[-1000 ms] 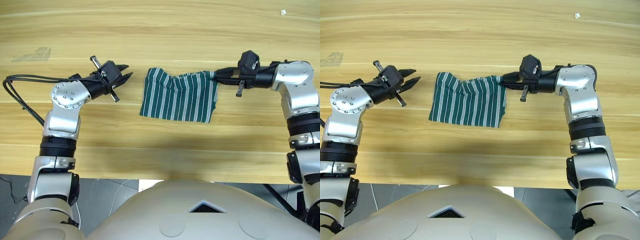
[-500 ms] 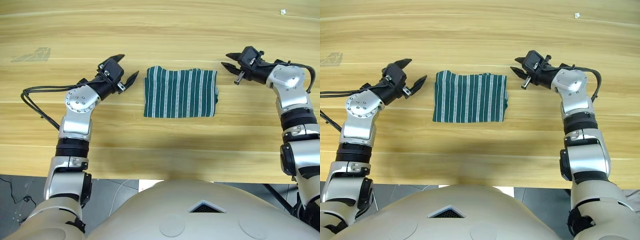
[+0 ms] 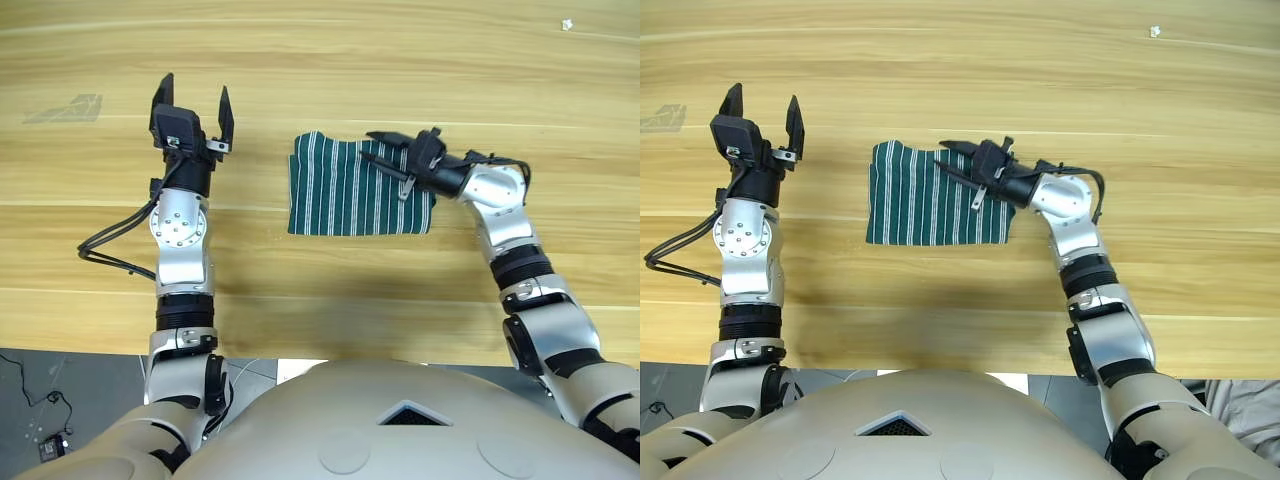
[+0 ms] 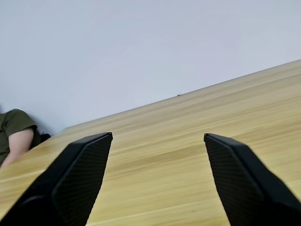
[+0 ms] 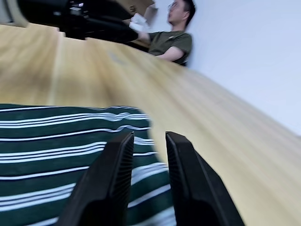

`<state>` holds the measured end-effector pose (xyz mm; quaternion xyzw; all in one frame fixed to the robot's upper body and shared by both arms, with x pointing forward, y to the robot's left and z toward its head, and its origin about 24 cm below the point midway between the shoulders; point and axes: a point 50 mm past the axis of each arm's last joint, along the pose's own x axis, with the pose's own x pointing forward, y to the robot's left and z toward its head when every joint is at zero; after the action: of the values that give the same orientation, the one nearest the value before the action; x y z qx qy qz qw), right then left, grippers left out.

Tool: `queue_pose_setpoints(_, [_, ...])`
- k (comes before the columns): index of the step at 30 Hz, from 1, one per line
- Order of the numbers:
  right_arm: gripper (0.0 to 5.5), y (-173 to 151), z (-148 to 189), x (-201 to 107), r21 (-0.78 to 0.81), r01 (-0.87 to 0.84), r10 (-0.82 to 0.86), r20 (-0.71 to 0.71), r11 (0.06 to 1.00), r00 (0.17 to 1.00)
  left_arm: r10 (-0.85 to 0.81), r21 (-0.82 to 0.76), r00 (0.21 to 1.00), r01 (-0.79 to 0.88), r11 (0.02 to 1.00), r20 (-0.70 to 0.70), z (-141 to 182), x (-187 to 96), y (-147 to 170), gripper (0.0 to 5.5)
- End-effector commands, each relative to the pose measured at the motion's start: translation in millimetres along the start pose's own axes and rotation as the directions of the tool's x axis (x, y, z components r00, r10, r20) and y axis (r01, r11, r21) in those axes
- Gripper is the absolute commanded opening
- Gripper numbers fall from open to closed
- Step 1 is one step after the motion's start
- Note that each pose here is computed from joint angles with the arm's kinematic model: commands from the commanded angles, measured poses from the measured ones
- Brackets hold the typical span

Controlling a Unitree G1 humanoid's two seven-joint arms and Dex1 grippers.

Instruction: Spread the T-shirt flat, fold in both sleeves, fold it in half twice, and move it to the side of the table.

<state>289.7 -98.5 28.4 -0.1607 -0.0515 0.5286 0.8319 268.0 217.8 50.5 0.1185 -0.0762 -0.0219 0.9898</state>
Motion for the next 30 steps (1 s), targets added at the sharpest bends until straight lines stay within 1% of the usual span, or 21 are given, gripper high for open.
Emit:
queue_pose_setpoints(1, [1.25,3.2,-14.6,27.4,0.059,-0.012,0.020,-0.126,0.998,0.992,-0.011,-0.061,1.000,0.009,0.998,-0.027,-7.9,-6.0,-7.7,3.62])
queue_pose_setpoints(4, [1.25,11.1,-23.0,39.2,0.094,-0.028,0.046,-0.193,0.995,0.980,-0.029,-0.065,0.999,0.027,0.997,-0.030,-9.4,-6.6,-13.7,3.62])
queue_pose_setpoints(7, [1.25,23.3,-41.3,41.4,0.163,-0.033,0.087,-0.337,0.986,0.938,-0.041,-0.063,0.999,0.039,0.997,-0.036,-10.8,-7.6,-17.1,3.62])
queue_pose_setpoints(8, [1.25,23.0,-50.5,36.4,0.196,0.021,0.062,-0.409,0.980,0.911,-0.044,-0.059,0.998,0.041,0.997,-0.037,-11.1,-8.4,-18.0,3.62])
queue_pose_setpoints(9, [1.25,19.6,-59.7,29.3,0.243,0.132,0.000,-0.476,0.961,0.879,-0.045,-0.057,0.998,0.043,0.997,-0.039,-11.5,-9.4,-18.6,3.62])
queue_pose_setpoints(11, [1.25,13.7,-74.3,11.7,0.314,0.361,-0.133,-0.565,0.878,0.814,-0.047,-0.067,0.998,0.044,0.997,-0.045,-11.7,-13.3,-19.6,3.62])
queue_pose_setpoints(13, [1.25,11.4,-86.4,-8.6,0.353,0.549,-0.248,-0.622,0.757,0.743,-0.046,-0.097,0.998,0.043,0.994,-0.035,-8.0,-18.6,-21.5,3.62])
queue_pose_setpoints(14, [1.25,13.3,-94.4,-24.5,0.350,0.650,-0.322,-0.654,0.674,0.685,-0.050,-0.115,0.998,0.047,0.992,-0.028,-5.2,-22.0,-23.4,3.62])
queue_pose_setpoints(16, [1.25,23.9,-106.0,-56.0,0.312,0.785,-0.434,-0.696,0.536,0.573,-0.055,-0.120,0.998,0.052,0.991,-0.021,-0.3,-28.8,-26.5,3.62])
queue_pose_setpoints(17, [1.25,33.3,-108.2,-74.1,0.254,0.829,-0.492,-0.705,0.498,0.511,-0.056,-0.118,0.998,0.053,0.992,-0.021,1.7,-33.8,-27.8,3.62])
queue_pose_setpoints(19, [1.25,61.4,-103.6,-105.5,0.160,0.874,-0.561,-0.710,0.458,0.425,-0.087,-0.138,0.996,0.086,0.987,-0.001,9.1,-42.6,-34.6,3.62])
queue_pose_setpoints(21, [1.25,80.1,-94.6,-129.0,0.110,0.906,-0.591,-0.724,0.409,0.355,-0.108,-0.132,0.994,0.109,0.985,0.014,15.8,-49.0,-40.3,3.62])
queue_pose_setpoints(24, [1.25,81.5,-78.3,-159.3,0.030,0.952,-0.649,-0.725,0.304,0.230,-0.120,-0.135,0.993,0.121,0.983,0.013,19.6,-54.8,-49.4,3.62])
queue_pose_setpoints(25, [1.25,79.8,-72.7,-167.1,-0.011,0.966,-0.674,-0.718,0.258,0.172,-0.126,-0.139,0.992,0.126,0.982,0.008,19.6,-56.6,-54.0,3.62])
queue_pose_setpoints(27, [1.25,80.0,-63.1,-174.7,-0.072,0.986,-0.705,-0.707,0.148,0.054,-0.133,-0.141,0.991,0.132,0.981,-0.002,19.1,-58.8,-61.3,3.62])
queue_pose_setpoints(30, [1.25,90.6,-54.7,-172.0,-0.083,0.996,-0.671,-0.741,0.031,-0.041,-0.142,-0.142,0.990,0.138,0.980,-0.012,19.2,-60.0,-66.7,3.62])
